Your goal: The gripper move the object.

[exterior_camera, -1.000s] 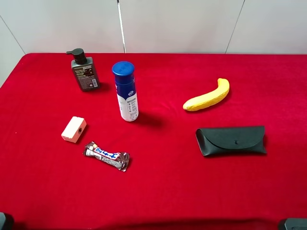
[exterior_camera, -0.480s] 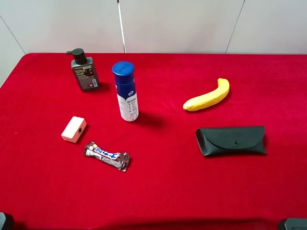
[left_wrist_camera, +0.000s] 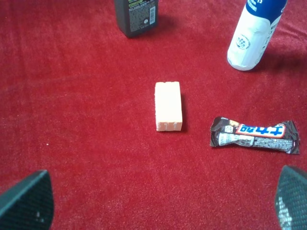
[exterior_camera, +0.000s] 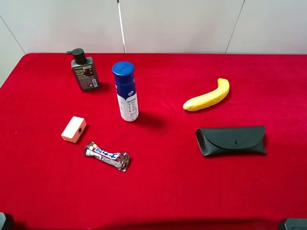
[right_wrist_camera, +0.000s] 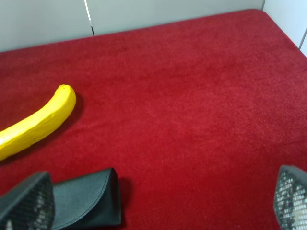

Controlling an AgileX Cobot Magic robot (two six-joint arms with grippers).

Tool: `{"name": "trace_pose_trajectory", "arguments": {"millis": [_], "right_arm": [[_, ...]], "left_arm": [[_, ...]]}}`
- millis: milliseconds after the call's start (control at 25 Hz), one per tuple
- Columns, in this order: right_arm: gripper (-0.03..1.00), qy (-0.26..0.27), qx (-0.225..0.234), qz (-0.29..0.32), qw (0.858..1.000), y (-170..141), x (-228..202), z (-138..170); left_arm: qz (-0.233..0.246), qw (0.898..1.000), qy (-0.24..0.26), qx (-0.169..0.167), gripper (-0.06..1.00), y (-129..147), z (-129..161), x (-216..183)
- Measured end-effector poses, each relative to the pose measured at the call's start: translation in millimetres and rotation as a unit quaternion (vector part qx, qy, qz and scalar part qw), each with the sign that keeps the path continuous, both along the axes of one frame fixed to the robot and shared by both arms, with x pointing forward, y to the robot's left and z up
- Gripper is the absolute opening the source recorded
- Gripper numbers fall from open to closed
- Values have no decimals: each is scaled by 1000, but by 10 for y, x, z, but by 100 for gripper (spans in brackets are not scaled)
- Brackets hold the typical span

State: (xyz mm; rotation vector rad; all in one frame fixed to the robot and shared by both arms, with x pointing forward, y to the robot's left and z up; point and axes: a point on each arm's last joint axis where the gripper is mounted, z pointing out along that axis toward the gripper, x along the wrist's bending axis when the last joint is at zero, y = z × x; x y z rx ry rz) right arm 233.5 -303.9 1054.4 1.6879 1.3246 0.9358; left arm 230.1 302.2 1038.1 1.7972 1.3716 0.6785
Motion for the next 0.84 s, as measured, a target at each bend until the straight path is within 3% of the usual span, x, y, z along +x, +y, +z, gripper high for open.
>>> {"name": "trace_pose_trajectory", "arguments": {"millis": [840], "right_arm": [[69, 0, 0, 0, 1000, 0, 0, 0]], "left_arm": [[0, 1000, 0, 0, 91, 0, 0, 0]]}}
